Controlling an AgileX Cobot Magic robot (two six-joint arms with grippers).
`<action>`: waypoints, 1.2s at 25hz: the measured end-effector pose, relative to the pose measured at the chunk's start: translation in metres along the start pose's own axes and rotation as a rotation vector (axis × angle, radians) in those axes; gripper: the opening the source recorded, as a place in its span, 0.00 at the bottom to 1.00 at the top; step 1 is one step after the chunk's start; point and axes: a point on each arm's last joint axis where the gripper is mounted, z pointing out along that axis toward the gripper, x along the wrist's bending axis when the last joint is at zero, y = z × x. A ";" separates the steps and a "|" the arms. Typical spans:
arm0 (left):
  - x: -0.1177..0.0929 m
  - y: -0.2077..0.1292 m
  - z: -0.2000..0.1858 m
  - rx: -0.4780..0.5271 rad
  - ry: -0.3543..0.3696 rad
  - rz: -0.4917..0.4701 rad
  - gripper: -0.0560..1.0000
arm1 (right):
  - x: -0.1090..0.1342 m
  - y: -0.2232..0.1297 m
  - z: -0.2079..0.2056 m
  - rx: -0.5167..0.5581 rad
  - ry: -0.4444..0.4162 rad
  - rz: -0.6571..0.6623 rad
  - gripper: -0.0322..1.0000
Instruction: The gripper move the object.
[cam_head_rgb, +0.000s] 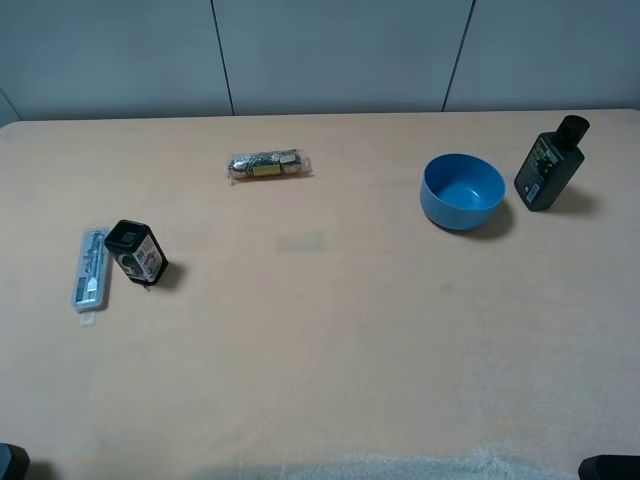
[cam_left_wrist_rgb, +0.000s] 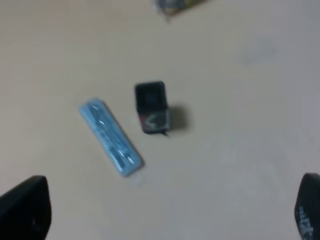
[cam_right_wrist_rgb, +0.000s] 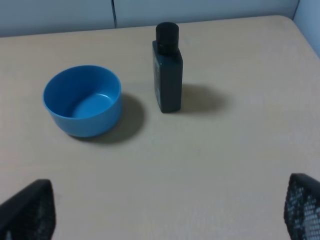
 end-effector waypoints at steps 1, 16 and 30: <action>-0.001 -0.003 -0.005 -0.026 0.020 0.001 0.99 | 0.000 0.000 0.000 0.000 0.000 0.000 0.70; -0.016 -0.064 0.005 -0.174 0.134 -0.036 0.99 | 0.000 0.000 0.000 0.000 0.000 0.000 0.70; -0.015 -0.079 0.029 -0.147 0.128 -0.047 0.99 | 0.000 0.000 0.000 0.000 0.000 0.000 0.70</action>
